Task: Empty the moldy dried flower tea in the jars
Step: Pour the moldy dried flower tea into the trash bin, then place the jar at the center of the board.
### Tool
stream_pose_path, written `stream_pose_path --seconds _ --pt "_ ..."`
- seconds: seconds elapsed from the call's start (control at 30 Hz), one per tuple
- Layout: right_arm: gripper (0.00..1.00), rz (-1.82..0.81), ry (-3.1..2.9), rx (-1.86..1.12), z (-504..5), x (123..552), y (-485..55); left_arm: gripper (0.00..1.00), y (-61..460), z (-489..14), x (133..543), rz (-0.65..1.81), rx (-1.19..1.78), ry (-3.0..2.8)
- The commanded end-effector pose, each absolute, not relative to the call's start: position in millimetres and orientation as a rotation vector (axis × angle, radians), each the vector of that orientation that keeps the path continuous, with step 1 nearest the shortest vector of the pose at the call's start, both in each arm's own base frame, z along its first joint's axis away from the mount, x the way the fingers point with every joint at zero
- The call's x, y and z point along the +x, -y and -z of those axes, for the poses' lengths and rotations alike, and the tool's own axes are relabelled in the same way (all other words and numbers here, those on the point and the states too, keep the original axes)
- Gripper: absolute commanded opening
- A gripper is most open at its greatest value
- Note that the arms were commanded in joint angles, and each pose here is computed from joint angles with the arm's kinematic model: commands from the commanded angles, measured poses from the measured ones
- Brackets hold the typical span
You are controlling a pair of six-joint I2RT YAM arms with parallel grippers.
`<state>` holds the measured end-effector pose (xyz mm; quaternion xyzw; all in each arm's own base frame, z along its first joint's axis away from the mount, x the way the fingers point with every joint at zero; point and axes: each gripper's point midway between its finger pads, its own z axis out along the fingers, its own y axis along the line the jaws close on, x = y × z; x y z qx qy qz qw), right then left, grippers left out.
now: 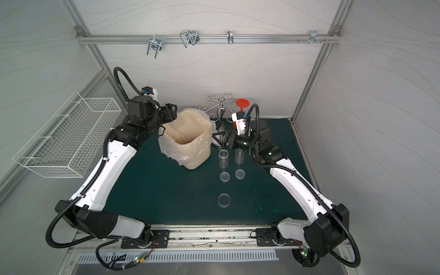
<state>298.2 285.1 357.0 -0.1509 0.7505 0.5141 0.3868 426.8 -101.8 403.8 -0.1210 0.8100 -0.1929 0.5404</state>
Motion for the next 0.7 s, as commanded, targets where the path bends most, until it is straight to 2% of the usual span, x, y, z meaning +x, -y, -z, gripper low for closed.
stream_pose_path --seconds 0.0,0.23,0.67 --pt "0.9 -1.463 -1.839 -0.325 -381 301 -298 0.0 108 -439 420 0.852 -0.447 -1.798" --pt "0.99 -1.639 -1.81 -0.317 -403 296 -344 0.0 122 -453 406 1.152 -0.563 -1.758" --pt "0.99 -1.709 -1.753 -0.316 -422 300 -372 0.0 143 -438 393 1.484 -0.664 -1.753"
